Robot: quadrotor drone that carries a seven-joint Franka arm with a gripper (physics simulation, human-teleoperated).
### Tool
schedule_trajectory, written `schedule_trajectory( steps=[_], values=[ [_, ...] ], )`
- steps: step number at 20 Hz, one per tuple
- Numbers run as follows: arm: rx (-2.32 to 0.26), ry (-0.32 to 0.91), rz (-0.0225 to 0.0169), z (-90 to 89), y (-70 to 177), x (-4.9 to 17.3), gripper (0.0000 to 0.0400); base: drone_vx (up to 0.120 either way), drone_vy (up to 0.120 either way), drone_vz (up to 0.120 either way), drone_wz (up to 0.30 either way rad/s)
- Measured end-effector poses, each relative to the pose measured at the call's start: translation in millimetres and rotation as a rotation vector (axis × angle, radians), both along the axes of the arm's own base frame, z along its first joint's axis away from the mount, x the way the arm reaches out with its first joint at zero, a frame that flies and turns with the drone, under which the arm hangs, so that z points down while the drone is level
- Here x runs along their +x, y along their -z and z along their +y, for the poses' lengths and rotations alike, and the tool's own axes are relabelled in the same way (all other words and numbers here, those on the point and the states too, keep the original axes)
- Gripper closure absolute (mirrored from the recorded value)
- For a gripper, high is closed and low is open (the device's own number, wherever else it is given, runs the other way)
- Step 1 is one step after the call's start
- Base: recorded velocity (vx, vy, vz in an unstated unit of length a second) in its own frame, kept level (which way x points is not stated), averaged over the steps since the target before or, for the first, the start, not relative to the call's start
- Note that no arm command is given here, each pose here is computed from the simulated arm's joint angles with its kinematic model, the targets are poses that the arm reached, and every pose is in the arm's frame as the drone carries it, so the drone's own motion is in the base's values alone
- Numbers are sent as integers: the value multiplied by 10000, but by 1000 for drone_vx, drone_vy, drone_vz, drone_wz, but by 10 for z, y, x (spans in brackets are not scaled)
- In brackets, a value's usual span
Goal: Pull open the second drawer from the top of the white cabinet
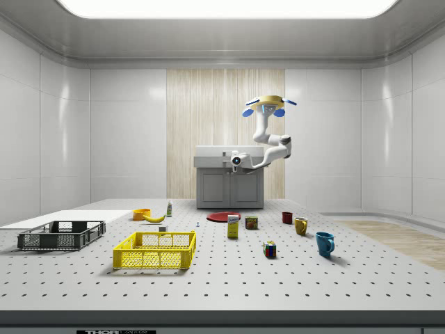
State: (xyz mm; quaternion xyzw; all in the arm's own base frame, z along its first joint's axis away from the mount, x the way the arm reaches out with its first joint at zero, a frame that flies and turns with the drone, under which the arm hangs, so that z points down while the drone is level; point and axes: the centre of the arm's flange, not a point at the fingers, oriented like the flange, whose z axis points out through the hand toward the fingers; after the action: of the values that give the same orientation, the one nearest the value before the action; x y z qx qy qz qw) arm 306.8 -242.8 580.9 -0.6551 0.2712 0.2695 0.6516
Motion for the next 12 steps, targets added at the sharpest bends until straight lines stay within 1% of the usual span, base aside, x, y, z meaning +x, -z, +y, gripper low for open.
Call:
schedule_trajectory(
  steps=[1,4,5,7,9,12],
  values=[
    [4,0,1,-48,0,0,294,0,0,0,0],
    [13,0,3,-165,-2,0,200,0,0,0,0],
    [15,0,4,-193,-2,0,178,0,120,0,0],
    [17,0,5,-238,-2,1,147,0,120,0,0],
    [19,0,6,-268,-3,1,129,0,120,0,0],
    [20,0,8,-296,-3,2,114,0,120,0,0]
  ],
)
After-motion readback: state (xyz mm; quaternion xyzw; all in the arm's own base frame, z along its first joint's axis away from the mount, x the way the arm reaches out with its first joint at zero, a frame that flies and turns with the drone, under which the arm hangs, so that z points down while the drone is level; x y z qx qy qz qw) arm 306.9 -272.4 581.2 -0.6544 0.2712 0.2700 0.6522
